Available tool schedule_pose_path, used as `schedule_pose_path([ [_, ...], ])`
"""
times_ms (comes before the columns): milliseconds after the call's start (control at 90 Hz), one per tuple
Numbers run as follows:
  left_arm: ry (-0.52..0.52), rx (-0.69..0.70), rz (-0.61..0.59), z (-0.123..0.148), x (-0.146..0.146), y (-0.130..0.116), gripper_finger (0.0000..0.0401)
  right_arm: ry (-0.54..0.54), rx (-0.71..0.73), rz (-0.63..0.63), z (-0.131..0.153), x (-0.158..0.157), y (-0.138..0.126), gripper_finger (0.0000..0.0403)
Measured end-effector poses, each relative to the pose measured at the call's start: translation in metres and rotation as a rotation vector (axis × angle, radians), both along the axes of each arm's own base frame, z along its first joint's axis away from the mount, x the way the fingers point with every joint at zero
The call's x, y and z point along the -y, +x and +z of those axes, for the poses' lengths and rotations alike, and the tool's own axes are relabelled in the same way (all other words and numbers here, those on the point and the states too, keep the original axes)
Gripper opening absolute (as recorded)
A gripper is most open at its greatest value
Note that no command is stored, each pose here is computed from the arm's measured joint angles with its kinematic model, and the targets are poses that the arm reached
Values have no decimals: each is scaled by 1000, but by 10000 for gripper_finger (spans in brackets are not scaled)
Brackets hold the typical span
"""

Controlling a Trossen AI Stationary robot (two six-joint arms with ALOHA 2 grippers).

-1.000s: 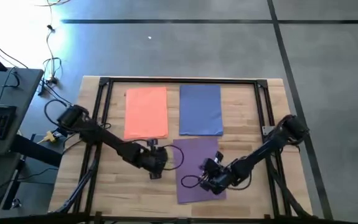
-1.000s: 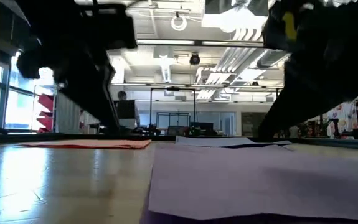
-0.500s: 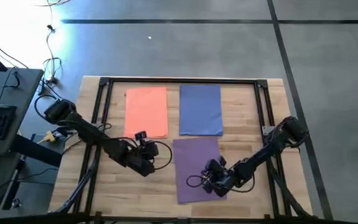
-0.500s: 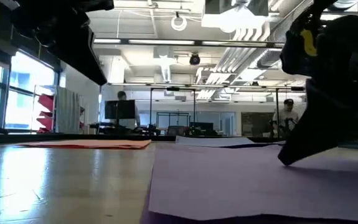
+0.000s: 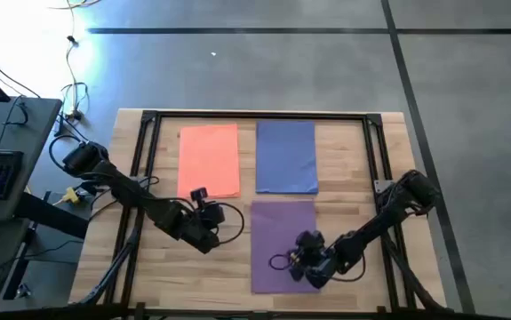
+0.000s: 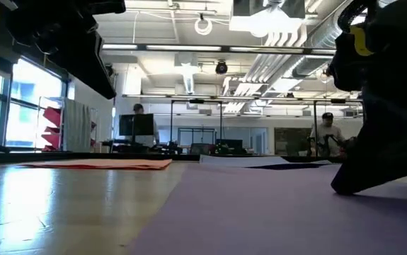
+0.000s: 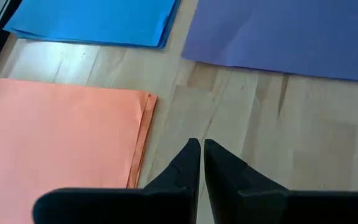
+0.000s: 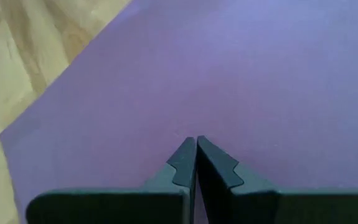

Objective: Organize paper
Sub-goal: Adjust the stacked colored papers on the table, then return to Home Position

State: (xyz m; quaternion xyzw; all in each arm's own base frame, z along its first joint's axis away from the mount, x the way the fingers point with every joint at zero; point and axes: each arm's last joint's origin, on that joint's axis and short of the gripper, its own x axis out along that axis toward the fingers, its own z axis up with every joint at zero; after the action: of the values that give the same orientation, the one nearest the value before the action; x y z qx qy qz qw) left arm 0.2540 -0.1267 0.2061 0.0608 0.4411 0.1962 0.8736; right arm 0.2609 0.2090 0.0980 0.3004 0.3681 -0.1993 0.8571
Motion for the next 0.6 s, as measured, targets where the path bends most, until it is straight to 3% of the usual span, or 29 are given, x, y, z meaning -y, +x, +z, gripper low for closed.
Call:
schedule_pose_path([
  [311, -31, 50, 18, 8, 3, -5, 0, -70, -57, 47, 13, -7, 7, 0],
  [600, -100, 230, -30, 55, 5, -35, 0, -245, -161, 28, 62, -5, 8, 0],
])
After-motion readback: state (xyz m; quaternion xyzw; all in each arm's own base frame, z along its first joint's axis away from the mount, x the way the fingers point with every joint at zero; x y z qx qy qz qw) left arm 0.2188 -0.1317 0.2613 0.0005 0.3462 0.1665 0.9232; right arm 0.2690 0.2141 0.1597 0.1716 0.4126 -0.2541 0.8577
